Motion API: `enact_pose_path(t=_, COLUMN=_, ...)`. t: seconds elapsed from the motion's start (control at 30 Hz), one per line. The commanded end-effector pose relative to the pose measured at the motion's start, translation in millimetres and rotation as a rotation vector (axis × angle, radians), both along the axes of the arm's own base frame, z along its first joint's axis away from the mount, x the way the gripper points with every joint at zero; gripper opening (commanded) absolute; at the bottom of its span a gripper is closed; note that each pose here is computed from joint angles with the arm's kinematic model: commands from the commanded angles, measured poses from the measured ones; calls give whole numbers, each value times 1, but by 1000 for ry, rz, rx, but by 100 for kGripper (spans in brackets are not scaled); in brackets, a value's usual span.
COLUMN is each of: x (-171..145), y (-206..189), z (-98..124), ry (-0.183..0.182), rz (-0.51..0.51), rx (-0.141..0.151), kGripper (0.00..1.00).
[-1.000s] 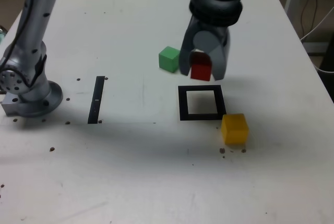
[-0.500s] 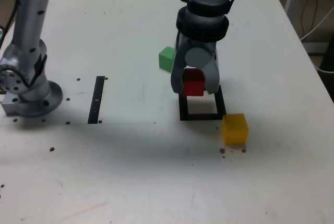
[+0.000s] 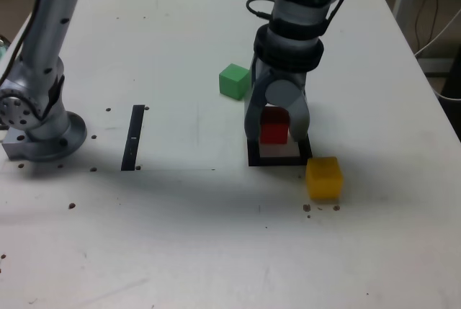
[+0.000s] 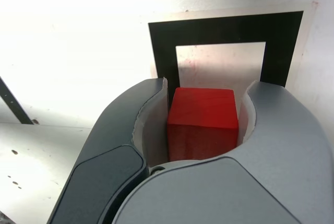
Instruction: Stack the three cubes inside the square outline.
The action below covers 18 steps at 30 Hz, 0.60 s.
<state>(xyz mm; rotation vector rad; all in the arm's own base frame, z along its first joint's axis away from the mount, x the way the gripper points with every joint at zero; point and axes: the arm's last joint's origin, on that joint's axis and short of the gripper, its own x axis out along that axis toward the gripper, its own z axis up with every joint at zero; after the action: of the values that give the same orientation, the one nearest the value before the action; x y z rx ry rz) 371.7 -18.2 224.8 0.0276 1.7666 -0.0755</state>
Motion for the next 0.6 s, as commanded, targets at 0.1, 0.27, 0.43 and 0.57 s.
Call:
enact_pose_path(t=0.1, x=3, y=4, z=-10, ry=12, rz=4, rx=-4, kGripper=48)
enact_pose_path(t=0.27, x=3, y=8, z=-16, ry=10, rz=6, rx=-9, kGripper=48)
enact_pose_path(t=0.43, x=2, y=12, z=-21, ry=8, rz=0, rx=-24, kGripper=64)
enact_pose_path(t=0.57, x=2, y=14, z=-24, ry=3, rz=-11, rx=-38, kGripper=85)
